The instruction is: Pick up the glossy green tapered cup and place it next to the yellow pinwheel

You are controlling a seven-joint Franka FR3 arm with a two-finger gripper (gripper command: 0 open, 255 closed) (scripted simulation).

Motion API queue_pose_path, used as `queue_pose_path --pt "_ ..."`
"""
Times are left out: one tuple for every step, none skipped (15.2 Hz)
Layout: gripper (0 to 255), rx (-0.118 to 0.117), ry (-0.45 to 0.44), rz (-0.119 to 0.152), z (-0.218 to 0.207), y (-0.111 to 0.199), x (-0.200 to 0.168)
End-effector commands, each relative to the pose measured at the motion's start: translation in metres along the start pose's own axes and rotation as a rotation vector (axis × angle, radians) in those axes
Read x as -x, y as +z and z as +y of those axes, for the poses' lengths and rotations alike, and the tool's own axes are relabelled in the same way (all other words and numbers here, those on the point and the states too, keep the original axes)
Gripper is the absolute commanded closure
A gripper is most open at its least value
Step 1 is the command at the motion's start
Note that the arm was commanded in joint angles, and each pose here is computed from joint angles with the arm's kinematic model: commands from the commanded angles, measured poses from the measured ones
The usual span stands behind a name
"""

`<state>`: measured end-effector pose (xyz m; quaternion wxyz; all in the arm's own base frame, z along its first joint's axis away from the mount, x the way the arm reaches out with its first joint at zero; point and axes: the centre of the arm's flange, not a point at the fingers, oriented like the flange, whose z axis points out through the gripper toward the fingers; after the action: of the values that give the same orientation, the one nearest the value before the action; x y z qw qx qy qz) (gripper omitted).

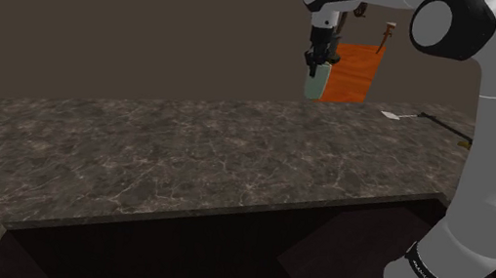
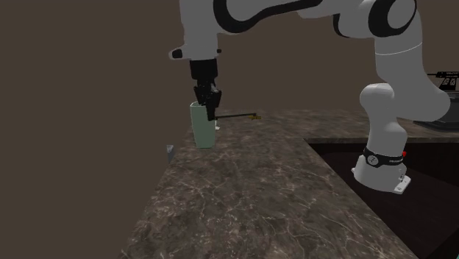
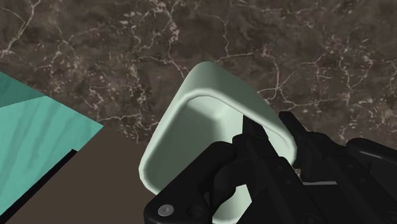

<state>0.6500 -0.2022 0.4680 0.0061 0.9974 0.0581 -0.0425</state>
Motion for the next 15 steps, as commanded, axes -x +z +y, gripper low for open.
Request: queue_pose_path --pt "255 0.0 0.0 0.0 -0.001 -0.011 0.002" --pt "255 0.0 0.0 0.0 0.0 -0.016 0.003" --pt "255 0.0 0.0 0.0 0.0 -0.022 0.003" --pt "255 0.0 0.0 0.0 0.0 -0.027 0.004" --pt "255 0.0 0.0 0.0 0.0 -0.032 0.004" --pt "255 0.0 0.0 0.0 0.0 -0.037 0.004" --pt "255 0.0 0.0 0.0 0.0 -0.043 0.005" --pt "255 0.0 0.0 0.0 0.0 -0.048 0.005" --pt "255 0.0 0.0 0.0 0.0 -0.053 0.006" --pt "255 0.0 0.0 0.0 0.0 -0.059 0.006" --pt "255 0.0 0.0 0.0 0.0 -0.064 0.007" --pt "255 0.0 0.0 0.0 0.0 -0.069 0.007" --pt "255 0.0 0.0 0.0 0.0 -0.074 0.008" --pt "255 0.0 0.0 0.0 0.0 -0.08 0.008" --pt "255 0.0 0.0 0.0 0.0 -0.085 0.008"
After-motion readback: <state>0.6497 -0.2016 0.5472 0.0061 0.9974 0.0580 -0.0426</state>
